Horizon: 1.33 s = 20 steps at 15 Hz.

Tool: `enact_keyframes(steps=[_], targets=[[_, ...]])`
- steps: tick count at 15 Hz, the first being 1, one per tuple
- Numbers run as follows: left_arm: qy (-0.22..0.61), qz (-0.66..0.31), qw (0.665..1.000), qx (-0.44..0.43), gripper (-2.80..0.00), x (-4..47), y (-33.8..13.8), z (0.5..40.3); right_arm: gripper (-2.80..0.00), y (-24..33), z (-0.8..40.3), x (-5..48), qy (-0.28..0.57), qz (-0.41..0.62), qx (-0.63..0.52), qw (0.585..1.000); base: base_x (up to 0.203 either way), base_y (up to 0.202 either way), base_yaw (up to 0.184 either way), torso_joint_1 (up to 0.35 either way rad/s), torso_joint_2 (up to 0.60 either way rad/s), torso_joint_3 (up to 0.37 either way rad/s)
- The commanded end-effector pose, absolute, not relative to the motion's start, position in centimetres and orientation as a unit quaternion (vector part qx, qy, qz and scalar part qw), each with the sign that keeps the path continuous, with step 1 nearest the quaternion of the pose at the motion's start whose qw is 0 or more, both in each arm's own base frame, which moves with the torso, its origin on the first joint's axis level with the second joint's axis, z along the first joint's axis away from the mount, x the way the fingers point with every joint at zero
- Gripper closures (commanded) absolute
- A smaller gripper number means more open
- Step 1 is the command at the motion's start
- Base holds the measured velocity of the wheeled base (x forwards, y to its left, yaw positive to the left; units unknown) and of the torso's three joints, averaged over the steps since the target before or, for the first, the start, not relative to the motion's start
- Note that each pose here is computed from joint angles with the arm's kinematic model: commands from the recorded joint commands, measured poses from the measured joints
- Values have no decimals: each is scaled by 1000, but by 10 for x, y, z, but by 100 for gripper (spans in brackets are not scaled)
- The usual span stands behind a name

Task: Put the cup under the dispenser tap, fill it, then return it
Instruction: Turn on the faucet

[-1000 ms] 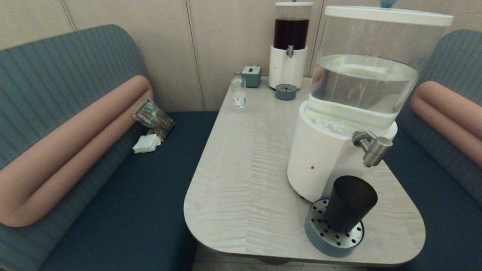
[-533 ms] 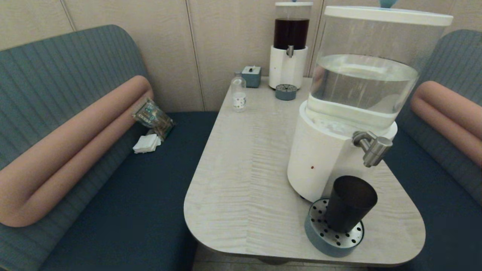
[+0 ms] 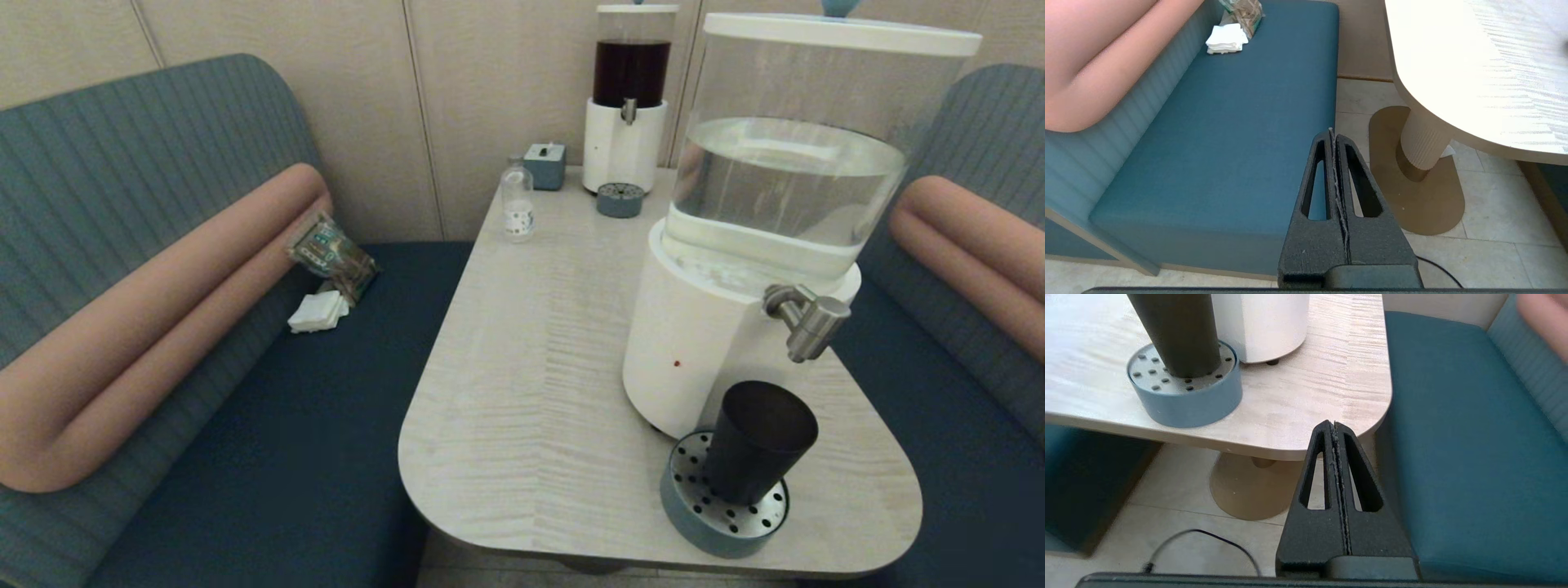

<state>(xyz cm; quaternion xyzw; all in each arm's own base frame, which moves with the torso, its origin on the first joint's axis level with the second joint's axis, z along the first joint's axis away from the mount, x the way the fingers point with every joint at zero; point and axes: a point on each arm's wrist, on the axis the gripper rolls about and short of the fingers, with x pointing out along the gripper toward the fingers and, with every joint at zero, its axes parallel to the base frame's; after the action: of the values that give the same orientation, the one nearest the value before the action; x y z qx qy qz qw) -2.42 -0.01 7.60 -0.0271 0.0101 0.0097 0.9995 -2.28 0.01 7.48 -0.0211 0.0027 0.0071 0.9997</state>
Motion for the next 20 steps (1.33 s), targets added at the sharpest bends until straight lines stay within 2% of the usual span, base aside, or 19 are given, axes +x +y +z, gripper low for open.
enact_keyframes(steps=[1, 9, 11, 13, 16, 18, 20], targets=[[12, 10, 999, -28, 0, -24, 0, 76, 0, 0, 75, -23, 3, 8, -23, 1000, 0, 0, 0, 0, 0, 0], [11, 10, 1000, -28, 0, -24, 0, 76, 0, 0, 84, -25, -11, 7, -50, 999, 0, 0, 0, 0, 0, 0], [12, 10, 1000, -28, 0, -24, 0, 76, 0, 0, 132, -34, -43, 7, -39, 998, 0, 0, 0, 0, 0, 0], [11, 10, 1000, -28, 0, -24, 0, 76, 0, 0, 210, -36, -69, 11, -3, 998, 0, 0, 0, 0, 0, 0], [11, 10, 1000, -28, 0, -24, 0, 76, 0, 1, 289, 12, -21, 23, 32, 999, 0, 0, 0, 0, 0, 0], [12, 10, 1000, -28, 0, -24, 0, 76, 0, 3, 328, 42, 7, 47, 44, 998, 0, 0, 0, 0, 0, 0], [12, 10, 1000, -28, 0, -24, 0, 76, 0, 5, 352, 66, 70, 75, 54, 993, 0, 0, 0, 0, 0, 0]])
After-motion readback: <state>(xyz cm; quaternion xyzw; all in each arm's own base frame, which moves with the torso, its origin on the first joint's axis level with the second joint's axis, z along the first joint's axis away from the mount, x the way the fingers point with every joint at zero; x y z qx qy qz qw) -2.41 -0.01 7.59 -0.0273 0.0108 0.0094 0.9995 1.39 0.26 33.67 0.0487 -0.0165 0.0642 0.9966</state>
